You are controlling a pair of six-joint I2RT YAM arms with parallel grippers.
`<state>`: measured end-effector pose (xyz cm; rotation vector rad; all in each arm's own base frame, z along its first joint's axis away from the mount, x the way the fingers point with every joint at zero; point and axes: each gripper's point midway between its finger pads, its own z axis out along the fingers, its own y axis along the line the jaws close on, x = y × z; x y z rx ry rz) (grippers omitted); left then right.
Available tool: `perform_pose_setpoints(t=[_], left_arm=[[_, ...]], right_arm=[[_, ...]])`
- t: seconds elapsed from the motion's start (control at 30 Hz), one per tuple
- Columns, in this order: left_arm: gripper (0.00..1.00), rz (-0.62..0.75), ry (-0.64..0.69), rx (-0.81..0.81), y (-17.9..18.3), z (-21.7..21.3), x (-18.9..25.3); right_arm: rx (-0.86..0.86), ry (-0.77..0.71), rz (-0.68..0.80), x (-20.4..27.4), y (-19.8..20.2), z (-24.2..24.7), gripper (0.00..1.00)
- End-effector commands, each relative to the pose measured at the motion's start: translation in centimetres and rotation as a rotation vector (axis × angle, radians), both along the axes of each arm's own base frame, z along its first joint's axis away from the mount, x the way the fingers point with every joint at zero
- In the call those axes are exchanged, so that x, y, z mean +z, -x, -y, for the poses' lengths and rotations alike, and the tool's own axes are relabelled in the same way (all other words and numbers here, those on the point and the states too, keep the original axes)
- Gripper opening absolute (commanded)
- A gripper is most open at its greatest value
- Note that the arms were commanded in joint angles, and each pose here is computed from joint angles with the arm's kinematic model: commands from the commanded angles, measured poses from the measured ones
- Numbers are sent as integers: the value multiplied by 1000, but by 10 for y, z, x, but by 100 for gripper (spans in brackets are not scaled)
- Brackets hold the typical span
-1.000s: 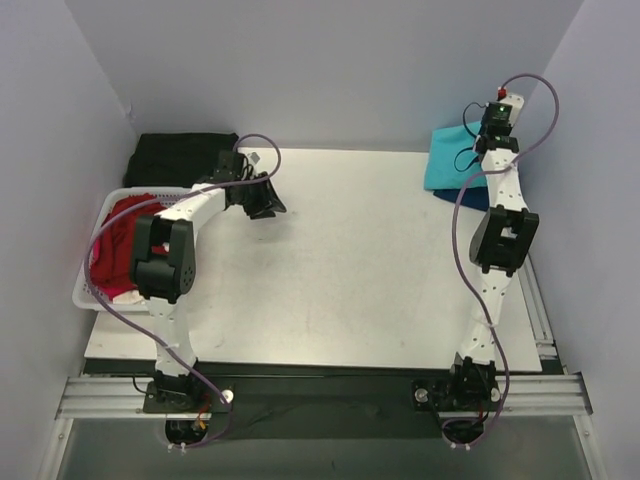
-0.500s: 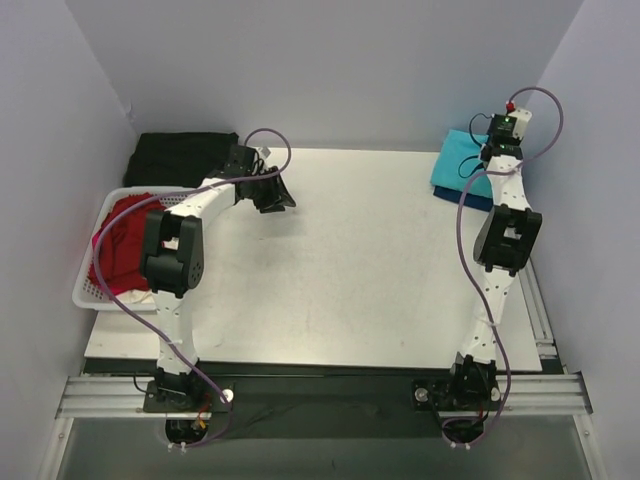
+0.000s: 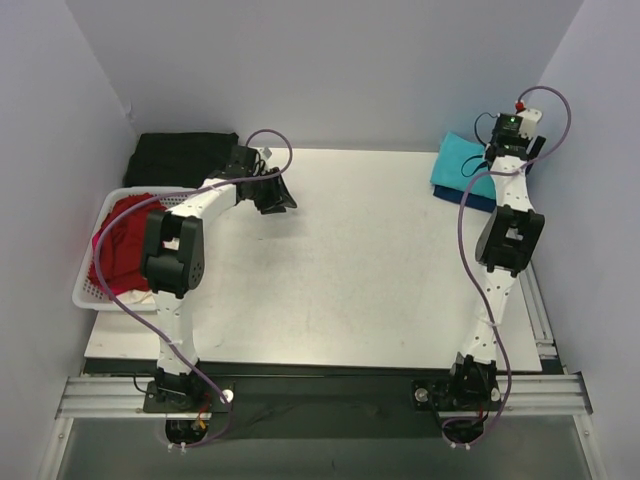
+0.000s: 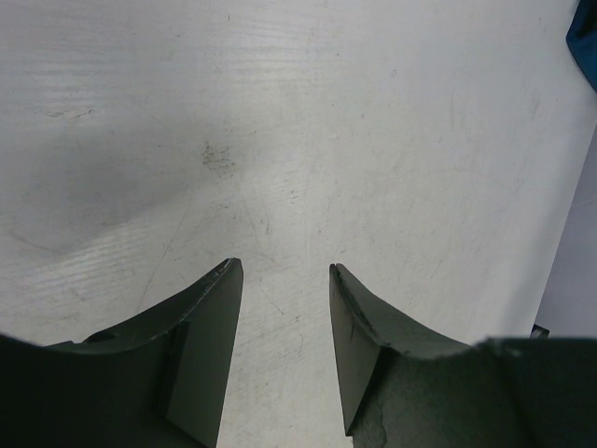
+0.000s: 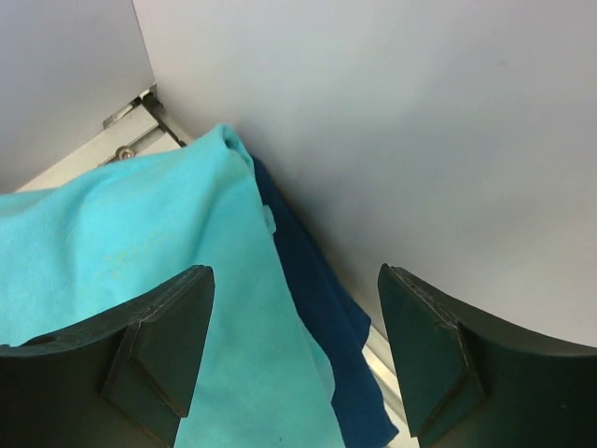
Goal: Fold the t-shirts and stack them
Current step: Put the neatly folded tshirt into the corner of the board with the right arm
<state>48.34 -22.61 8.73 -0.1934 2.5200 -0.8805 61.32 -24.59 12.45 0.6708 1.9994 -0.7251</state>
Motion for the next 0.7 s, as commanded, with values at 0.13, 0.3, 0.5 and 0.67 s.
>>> perform_pose_setpoints(t=[0.13, 0.3, 0.5, 0.67], left_arm=[[54, 90, -10, 8, -13, 2, 31], [73, 155, -87, 32, -20, -8, 45], [97, 233, -197, 54, -21, -25, 64], [97, 287, -279, 65, -16, -41, 79]], right_arm=[[55, 78, 103, 63, -15, -24, 72], [195, 81, 85, 88, -16, -82, 72], [412, -121, 127, 115, 0, -168, 73], [555, -278, 88, 112, 28, -229, 73]])
